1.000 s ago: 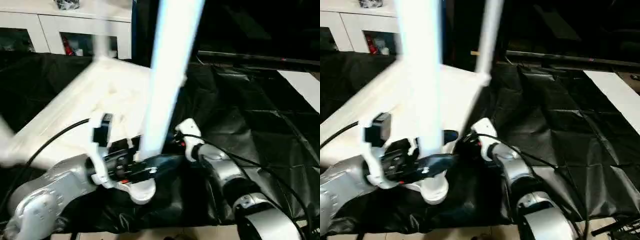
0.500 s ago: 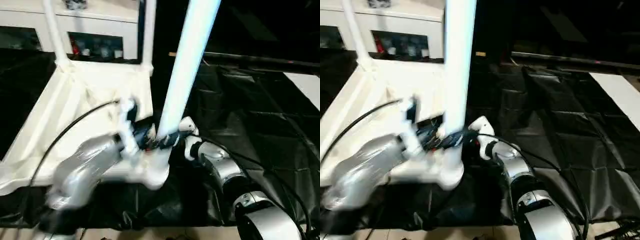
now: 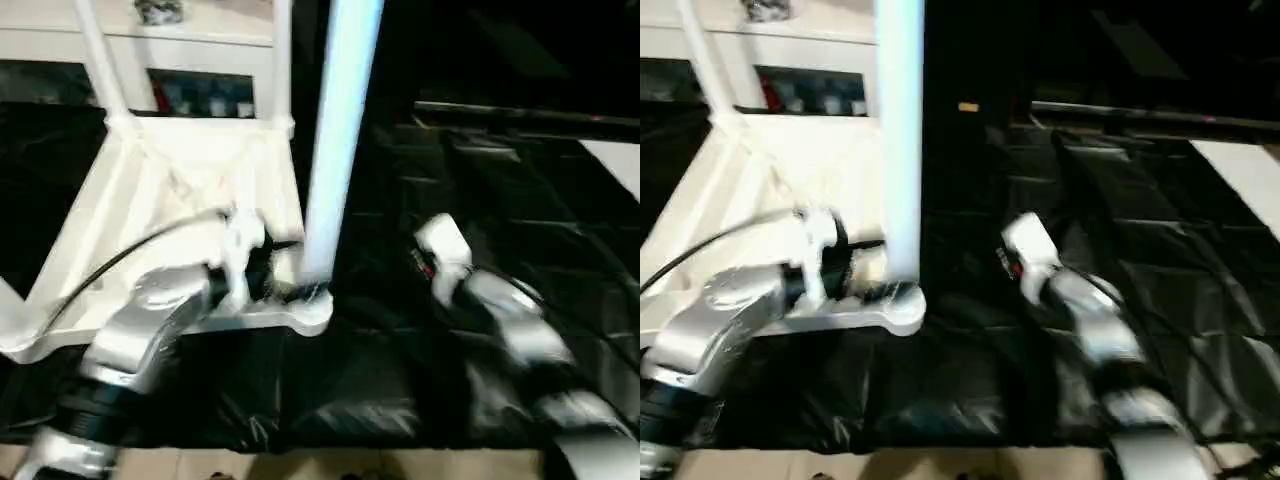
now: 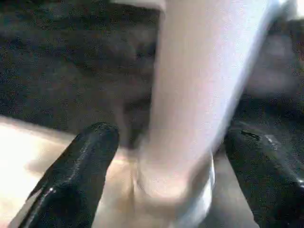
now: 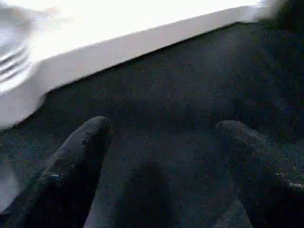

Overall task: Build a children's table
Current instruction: Rotate table base

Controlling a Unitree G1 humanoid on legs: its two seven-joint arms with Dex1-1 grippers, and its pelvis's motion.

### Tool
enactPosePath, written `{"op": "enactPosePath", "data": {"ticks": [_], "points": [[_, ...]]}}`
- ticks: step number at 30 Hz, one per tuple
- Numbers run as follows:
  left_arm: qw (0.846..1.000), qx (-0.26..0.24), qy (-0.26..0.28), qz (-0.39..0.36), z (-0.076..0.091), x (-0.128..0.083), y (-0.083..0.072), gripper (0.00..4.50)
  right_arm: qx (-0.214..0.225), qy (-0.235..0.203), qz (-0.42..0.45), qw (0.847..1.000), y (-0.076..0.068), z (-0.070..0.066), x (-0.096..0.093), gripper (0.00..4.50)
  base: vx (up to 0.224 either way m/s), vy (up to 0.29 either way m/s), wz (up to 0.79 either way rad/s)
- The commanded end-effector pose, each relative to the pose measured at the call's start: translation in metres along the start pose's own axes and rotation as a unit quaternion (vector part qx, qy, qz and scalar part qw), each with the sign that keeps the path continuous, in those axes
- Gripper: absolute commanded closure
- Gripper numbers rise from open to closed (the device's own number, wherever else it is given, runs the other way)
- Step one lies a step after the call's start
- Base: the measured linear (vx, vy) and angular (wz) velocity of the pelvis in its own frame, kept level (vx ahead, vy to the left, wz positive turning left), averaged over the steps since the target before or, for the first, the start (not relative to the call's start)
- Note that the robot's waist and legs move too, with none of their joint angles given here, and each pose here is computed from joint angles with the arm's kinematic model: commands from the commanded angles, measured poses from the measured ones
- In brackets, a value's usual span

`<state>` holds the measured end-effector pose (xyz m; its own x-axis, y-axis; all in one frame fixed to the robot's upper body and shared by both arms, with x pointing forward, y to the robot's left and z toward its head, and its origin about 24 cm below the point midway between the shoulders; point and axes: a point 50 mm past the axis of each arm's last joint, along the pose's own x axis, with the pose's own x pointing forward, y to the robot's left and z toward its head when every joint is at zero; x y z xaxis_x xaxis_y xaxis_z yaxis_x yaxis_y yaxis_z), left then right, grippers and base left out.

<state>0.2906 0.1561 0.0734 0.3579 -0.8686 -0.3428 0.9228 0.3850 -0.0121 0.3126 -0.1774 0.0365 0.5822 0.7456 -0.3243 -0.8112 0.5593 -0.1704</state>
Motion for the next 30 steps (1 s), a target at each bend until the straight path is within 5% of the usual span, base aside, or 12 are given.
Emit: {"op": "enactPosePath", "data": {"ticks": [1, 12, 30], "points": [[0.999, 0.033, 0.027, -0.025, 0.002, 0.002, 0.002, 0.73, -0.016, -0.003, 0.035, 0.999, 0.001, 0.009, -0.005, 0.52, 0.000, 0.000, 0.00], [0.993, 0.040, 0.090, -0.062, -0.006, -0.011, 0.018, 1.55, -0.024, 0.008, 0.125, 0.992, 0.013, 0.021, -0.029, 0.52, 0.000, 0.000, 0.00], [0.989, 0.025, 0.135, -0.062, -0.025, -0.030, 0.023, 2.92, -0.026, 0.011, 0.152, 0.988, 0.019, 0.031, -0.030, 0.52, 0.000, 0.000, 0.00]]}}
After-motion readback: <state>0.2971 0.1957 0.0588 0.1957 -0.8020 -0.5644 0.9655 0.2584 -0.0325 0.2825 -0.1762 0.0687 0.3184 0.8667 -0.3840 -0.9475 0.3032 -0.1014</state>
